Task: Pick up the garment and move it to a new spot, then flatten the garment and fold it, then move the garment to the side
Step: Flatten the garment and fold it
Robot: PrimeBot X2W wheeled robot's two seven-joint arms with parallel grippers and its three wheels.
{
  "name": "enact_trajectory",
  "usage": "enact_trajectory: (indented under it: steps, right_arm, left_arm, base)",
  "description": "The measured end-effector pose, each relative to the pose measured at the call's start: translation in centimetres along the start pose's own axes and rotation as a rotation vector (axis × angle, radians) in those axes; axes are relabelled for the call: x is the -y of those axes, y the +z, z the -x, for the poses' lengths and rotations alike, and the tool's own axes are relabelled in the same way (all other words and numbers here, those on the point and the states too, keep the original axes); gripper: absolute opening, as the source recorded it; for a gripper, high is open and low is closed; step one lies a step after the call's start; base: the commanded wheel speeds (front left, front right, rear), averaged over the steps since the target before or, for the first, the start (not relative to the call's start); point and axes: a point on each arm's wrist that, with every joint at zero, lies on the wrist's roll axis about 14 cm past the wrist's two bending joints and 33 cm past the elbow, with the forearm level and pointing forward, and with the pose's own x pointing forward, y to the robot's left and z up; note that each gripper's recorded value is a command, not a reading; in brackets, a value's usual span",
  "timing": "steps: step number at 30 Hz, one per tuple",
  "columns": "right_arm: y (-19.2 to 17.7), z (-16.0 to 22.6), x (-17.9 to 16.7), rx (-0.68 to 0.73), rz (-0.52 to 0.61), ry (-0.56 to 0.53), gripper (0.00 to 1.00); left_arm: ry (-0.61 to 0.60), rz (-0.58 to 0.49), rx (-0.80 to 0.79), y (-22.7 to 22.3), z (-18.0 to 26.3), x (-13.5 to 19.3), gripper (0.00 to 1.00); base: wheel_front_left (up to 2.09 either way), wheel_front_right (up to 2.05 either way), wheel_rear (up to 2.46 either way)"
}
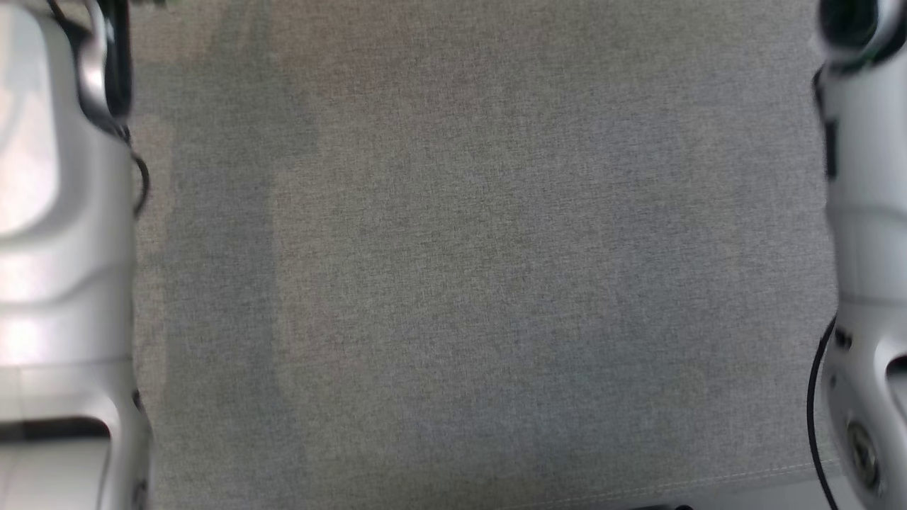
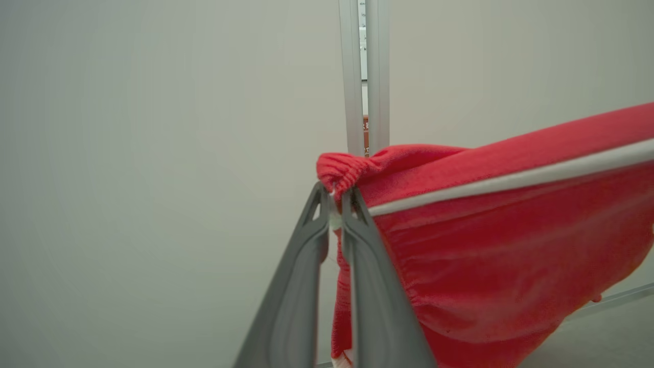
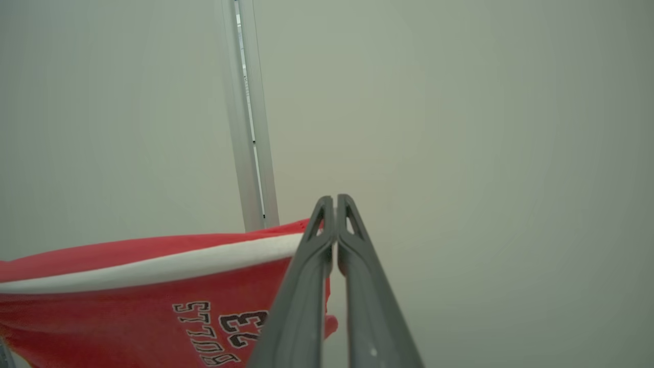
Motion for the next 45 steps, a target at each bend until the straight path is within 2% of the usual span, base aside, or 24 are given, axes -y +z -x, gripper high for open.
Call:
enact_trajectory:
  steps: [4, 9, 16, 22, 29, 34, 45]
  right_arm:
    - [-4.0, 4.6, -0.5, -0.13, -0.058, -0.009, 0.0]
    - [-8.2, 11.4, -1.2, -0.302, -0.146, -0.046, 0.0]
    - [-10.6, 20.0, -1.6, -0.477, -0.234, -0.133, 0.0]
    - [-10.2, 24.7, -2.4, -0.546, -0.27, -0.173, 0.0]
    - [-8.3, 28.3, -3.2, -0.572, -0.274, -0.18, 0.0]
    - [-7.7, 32.3, -4.2, -0.631, -0.265, -0.164, 0.0]
    - [-5.6, 36.9, -5.1, -0.644, -0.266, -0.168, 0.0]
  left_arm:
    - [0.042, 0.06, -0.133, -4.5, 4.3, 0.1, 0.0]
    - [0.088, 0.109, -0.344, -10.4, 11.8, 0.7, 0.0]
    - [0.139, 0.15, -0.501, -12.8, 19.4, 1.6, 0.0]
    - [0.154, 0.16, -0.565, -12.4, 24.3, 2.1, 0.0]
    - [0.141, 0.199, -0.614, -11.4, 29.0, 4.0, 0.0]
    - [0.152, 0.211, -0.647, -10.7, 32.7, 4.9, 0.0]
    - [0.172, 0.213, -0.625, -8.6, 36.4, 5.5, 0.0]
  base:
    - [0.0, 0.0, 0.0]
    - [0.0, 0.0, 0.0]
    - [0.0, 0.0, 0.0]
    - [0.0, 0.0, 0.0]
    - [0.0, 0.0, 0.0]
    - [0.0, 0.0, 0.0]
    - [0.0, 0.0, 0.0]
